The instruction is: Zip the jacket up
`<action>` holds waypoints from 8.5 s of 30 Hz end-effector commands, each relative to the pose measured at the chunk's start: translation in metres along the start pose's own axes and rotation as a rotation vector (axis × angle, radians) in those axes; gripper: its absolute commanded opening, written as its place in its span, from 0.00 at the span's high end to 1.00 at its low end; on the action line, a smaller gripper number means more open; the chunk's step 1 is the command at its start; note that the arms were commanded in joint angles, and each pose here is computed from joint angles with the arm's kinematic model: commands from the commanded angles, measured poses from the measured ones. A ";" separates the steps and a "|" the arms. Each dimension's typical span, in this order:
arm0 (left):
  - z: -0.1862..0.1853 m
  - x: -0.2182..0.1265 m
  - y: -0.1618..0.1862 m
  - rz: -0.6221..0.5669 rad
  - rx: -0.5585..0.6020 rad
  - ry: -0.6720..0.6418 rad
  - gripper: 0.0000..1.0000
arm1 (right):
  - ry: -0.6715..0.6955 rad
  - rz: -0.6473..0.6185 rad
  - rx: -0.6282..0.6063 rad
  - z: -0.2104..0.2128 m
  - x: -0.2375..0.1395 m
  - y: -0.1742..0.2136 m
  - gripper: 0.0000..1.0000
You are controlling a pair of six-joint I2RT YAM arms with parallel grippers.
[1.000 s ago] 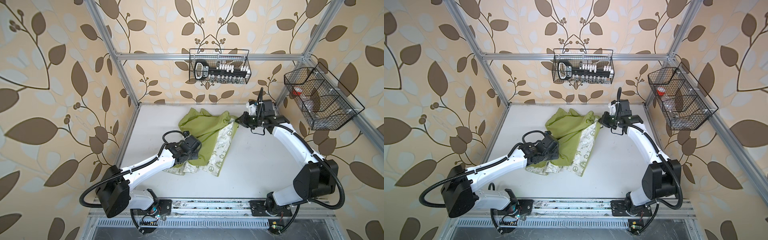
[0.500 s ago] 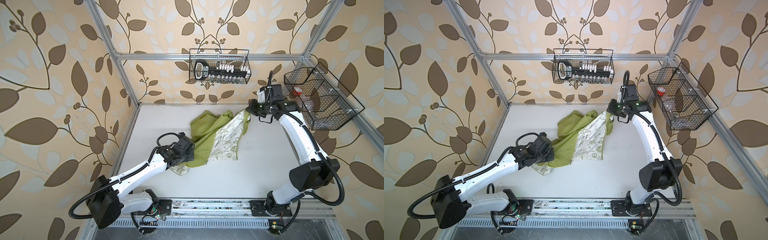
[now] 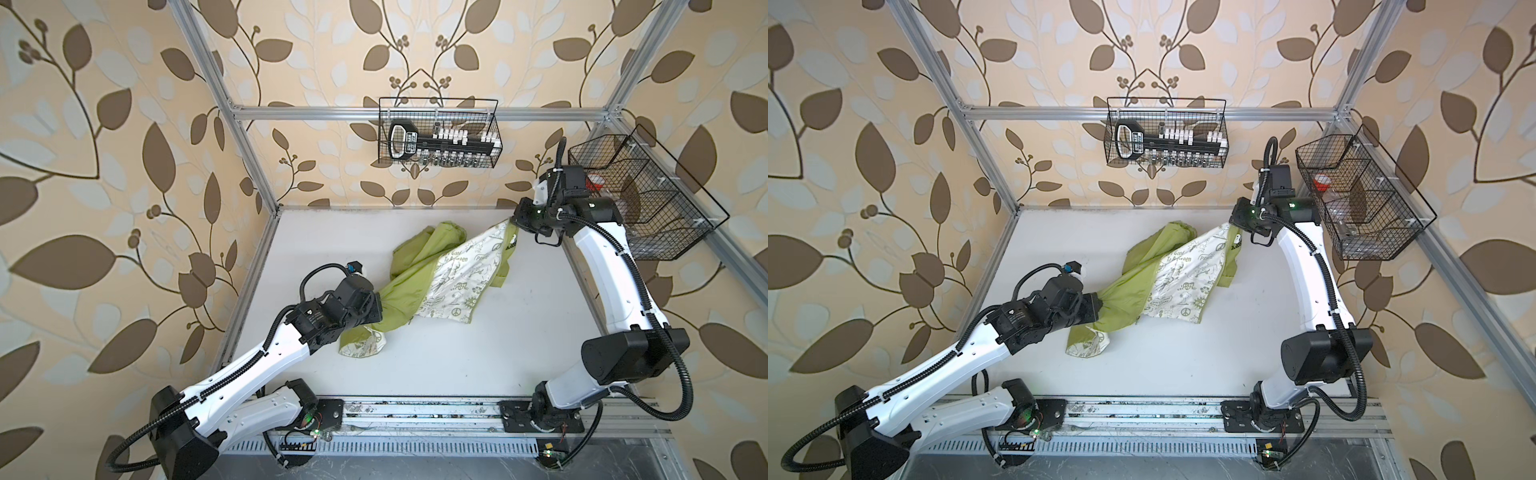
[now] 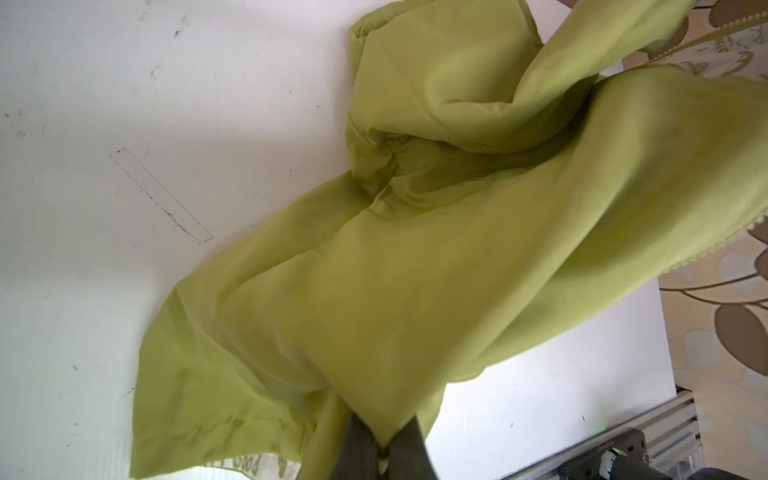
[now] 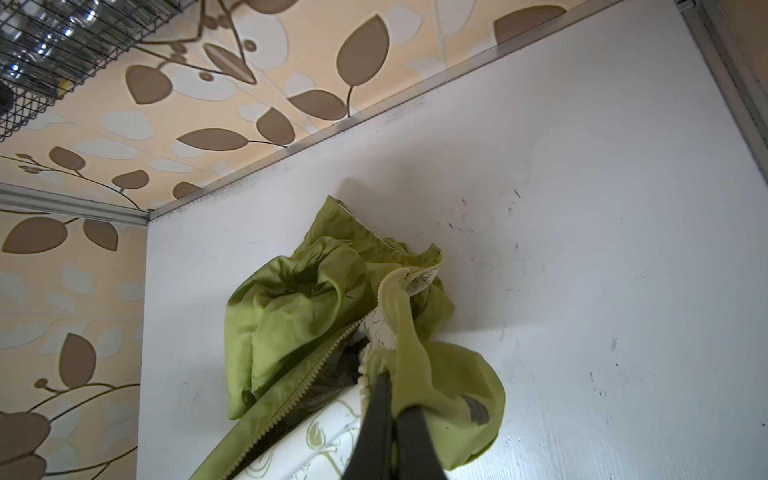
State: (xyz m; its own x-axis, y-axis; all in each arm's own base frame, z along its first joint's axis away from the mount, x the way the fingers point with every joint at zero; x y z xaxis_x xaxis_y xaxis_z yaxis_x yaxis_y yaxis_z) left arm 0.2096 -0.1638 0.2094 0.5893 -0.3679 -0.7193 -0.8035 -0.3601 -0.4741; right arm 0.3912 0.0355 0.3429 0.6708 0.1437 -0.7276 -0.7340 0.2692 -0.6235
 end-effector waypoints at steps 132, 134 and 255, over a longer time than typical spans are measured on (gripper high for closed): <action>-0.143 0.231 -0.191 0.023 -0.176 0.084 0.52 | 0.218 0.340 -0.509 0.016 0.064 0.251 1.00; -0.134 0.211 -0.190 -0.007 -0.162 0.050 0.36 | 0.151 0.353 -0.459 0.019 0.071 0.254 1.00; -0.025 0.157 0.010 0.339 -0.051 -0.117 0.68 | -0.292 0.377 0.021 0.004 0.159 0.218 1.00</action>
State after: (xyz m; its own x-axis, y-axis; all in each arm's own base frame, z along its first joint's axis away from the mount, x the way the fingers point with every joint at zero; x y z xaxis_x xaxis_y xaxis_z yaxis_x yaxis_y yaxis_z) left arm 0.2967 -0.2371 0.1014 0.2687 -0.3343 -0.9034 -0.9403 -0.2943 -0.1708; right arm 0.3429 0.1194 0.0939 0.3844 0.4850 -0.7855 -0.9230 0.1856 -0.3371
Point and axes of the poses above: each gripper's point midway between its finger pads, its own x axis out along the fingers, its own z axis along the line the jaws close on, y = z × x, the point moved 4 cm from there along -x, back along the fingers, and after that the axes turned 7 degrees about -x, right-handed, at the moved point
